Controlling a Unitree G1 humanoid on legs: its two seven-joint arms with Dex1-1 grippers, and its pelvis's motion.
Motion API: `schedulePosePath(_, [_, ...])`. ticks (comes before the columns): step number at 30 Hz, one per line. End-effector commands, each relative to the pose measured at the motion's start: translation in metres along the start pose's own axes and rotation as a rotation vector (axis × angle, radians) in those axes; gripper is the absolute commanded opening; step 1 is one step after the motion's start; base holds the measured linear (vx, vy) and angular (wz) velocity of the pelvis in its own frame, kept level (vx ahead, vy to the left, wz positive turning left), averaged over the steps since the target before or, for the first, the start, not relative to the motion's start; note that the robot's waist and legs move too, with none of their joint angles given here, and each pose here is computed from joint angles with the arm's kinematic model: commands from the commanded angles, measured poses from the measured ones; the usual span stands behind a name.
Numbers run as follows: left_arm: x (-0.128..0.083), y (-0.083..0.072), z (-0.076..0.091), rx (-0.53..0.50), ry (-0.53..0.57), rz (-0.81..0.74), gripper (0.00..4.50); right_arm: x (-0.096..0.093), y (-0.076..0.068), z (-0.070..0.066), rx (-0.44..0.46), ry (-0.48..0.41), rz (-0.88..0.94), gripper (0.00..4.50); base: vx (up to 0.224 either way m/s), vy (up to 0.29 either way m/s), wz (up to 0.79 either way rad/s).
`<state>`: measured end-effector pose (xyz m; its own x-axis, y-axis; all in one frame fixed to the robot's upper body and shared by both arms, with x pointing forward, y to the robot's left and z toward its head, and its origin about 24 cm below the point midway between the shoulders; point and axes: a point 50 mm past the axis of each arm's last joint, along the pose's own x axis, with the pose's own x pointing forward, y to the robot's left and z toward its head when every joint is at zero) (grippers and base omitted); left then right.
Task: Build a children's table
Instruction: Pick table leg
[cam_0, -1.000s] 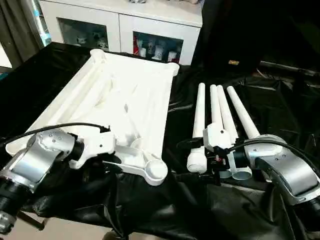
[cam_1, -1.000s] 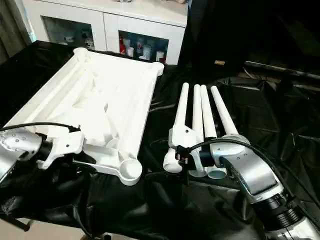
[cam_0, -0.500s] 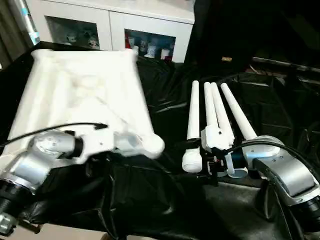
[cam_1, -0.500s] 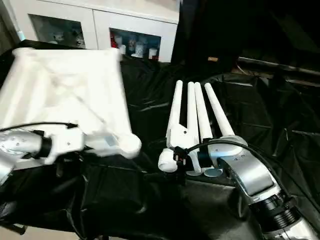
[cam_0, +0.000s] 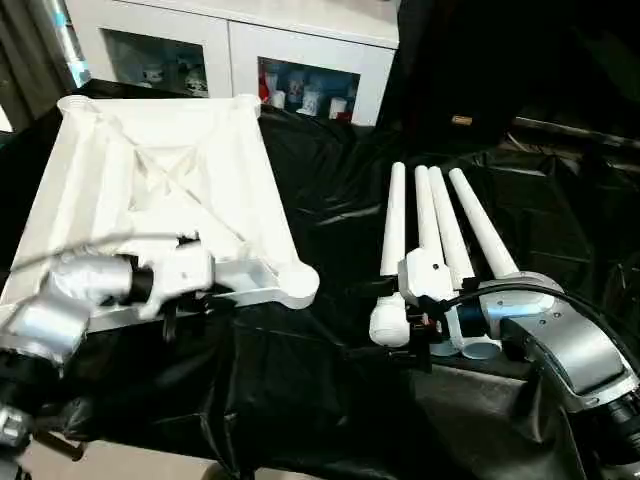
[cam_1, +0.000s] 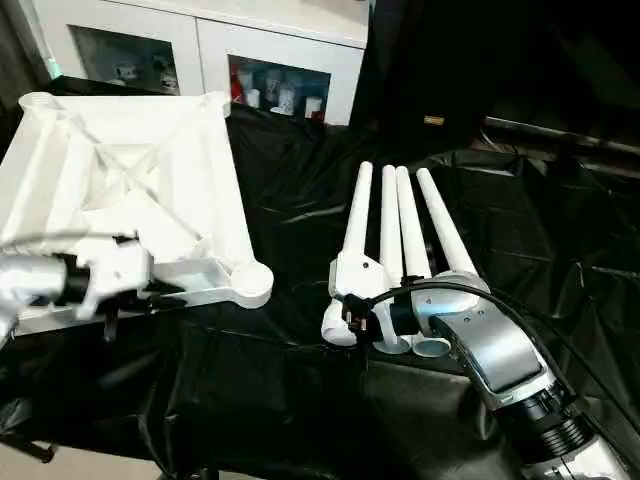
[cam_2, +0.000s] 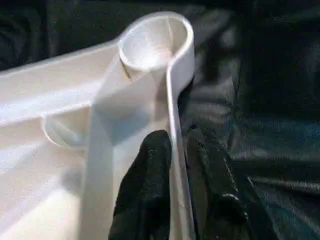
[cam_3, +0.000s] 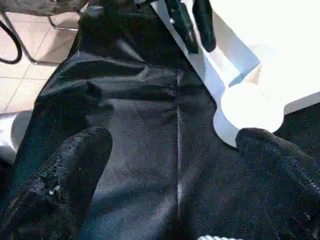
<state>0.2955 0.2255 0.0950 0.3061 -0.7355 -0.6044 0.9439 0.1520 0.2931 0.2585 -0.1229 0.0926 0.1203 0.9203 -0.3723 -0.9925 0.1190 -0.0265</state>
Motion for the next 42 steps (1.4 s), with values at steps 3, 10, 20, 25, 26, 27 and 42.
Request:
schedulePosePath(3, [-0.013, 0.006, 0.020, -0.007, -0.096, 0.047, 1.48, -0.009, -0.008, 0.011, 0.009, -0.079, -0.085, 4.50, 0.000, 0.000, 0.00])
schedulePosePath(10, [-0.024, 0.030, 0.055, -0.068, -0.309, 0.403, 2.02, -0.004, -0.060, 0.021, 0.256, -0.118, -0.576, 4.50, 0.000, 0.000, 0.00])
schedulePosePath(20, [0.006, 0.004, 0.062, -0.194, -0.339, 0.315, 2.61, 0.028, -0.091, 0.015, 0.596, -0.056, -0.877, 4.50, 0.000, 0.000, 0.00])
schedulePosePath(25, [-0.005, -0.003, 0.071, -0.193, -0.318, 0.197, 2.61, 0.023, -0.101, 0.016, 0.674, 0.056, -1.033, 4.50, 0.000, 0.000, 0.00])
schedulePosePath(26, [-0.006, -0.003, 0.071, -0.193, -0.316, 0.191, 2.61, 0.022, -0.101, 0.016, 0.684, 0.057, -1.040, 4.50, 0.000, 0.000, 0.00])
schedulePosePath(27, [-0.009, -0.004, 0.073, -0.190, -0.309, 0.174, 2.61, 0.021, -0.102, 0.016, 0.706, 0.064, -1.051, 4.50, 0.000, 0.000, 0.00])
schedulePosePath(42, [-0.021, -0.014, 0.086, -0.161, -0.237, 0.048, 2.61, 0.026, -0.081, -0.009, 1.027, 0.304, -0.980, 4.50, 0.000, 0.000, 0.00])
